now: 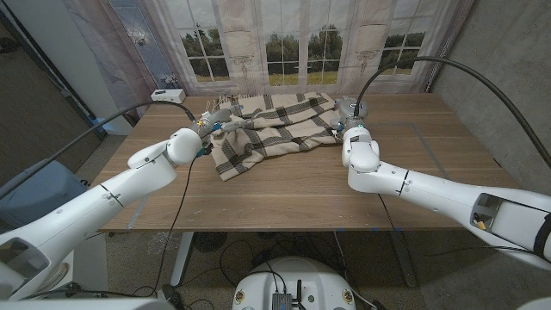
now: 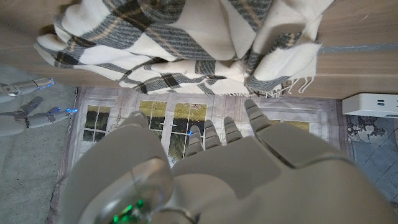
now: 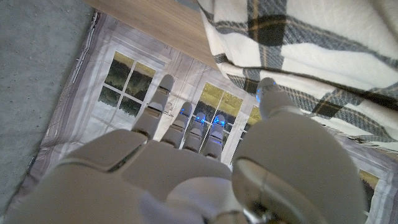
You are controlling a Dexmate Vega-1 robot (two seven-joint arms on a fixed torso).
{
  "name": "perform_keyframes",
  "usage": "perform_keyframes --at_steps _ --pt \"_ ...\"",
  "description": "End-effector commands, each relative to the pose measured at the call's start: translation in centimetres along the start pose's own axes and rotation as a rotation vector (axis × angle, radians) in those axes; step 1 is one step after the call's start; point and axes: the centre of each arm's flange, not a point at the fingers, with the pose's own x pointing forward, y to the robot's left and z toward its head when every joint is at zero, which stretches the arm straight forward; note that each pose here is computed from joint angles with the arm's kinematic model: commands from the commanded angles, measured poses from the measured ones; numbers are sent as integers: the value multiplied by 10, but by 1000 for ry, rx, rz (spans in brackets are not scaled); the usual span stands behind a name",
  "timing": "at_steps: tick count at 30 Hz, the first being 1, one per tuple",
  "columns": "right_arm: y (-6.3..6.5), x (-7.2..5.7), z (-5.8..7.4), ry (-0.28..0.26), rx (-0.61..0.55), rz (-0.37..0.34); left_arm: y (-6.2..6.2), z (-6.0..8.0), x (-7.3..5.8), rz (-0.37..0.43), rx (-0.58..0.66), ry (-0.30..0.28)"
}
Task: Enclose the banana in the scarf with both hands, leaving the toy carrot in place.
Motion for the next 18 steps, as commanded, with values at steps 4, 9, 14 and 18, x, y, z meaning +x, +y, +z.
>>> perform_keyframes --at_steps 4,9,14,18 --pt "7 -9 3 -27 -99 199 -5 0 5 -76 -28 -9" --pt "10 -7 7 -40 -120 219 -7 -1 7 -110 -40 -1" --pt "14 -4 11 -44 -148 251 -9 -3 9 -142 -51 7" --pt "18 -1 13 -50 -158 266 -10 -4 9 -162 -57 14"
